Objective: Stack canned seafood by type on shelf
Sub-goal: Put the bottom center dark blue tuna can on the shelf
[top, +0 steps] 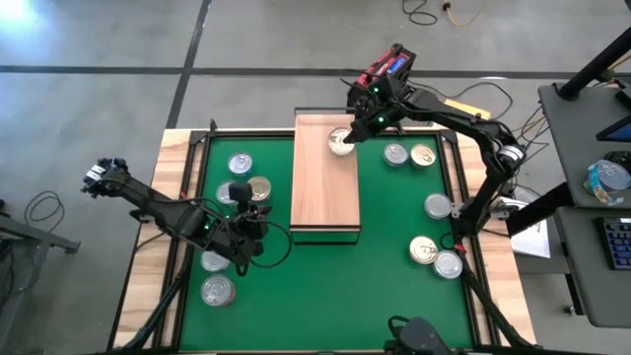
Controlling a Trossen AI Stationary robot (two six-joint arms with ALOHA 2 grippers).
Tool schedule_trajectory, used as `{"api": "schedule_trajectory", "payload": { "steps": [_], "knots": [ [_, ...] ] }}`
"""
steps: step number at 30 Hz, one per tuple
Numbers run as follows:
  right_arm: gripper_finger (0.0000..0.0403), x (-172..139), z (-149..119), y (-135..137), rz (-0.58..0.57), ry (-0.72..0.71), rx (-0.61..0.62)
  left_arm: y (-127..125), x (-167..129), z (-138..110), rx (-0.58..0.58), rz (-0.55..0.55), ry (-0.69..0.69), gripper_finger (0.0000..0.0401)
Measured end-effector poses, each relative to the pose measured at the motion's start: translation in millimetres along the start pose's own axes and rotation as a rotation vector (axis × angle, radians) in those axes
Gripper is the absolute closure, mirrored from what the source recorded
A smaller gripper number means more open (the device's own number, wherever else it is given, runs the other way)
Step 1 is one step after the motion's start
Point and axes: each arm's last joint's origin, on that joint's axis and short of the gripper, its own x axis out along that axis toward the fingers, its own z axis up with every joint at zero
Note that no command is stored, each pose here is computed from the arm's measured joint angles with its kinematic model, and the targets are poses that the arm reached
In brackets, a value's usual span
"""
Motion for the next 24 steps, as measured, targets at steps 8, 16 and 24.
{"api": "schedule_trajectory", "payload": {
  "steps": [8, 16, 24],
  "knots": [
    [0.0090, 0, 0, 0, 0.007, -0.001, 0.025, 0, 0, 0, -0.001, 0.000, 0.000, 0.0401],
    [0.0094, -8, -2, -11, -0.023, 0.027, 0.064, 0, 0, 0, -0.015, 0.000, -0.001, 0.0401],
    [0.0108, -16, -2, -17, -0.035, 0.016, 0.074, 0, 0, 0, -0.044, -0.001, -0.001, 0.0401]
  ]
}}
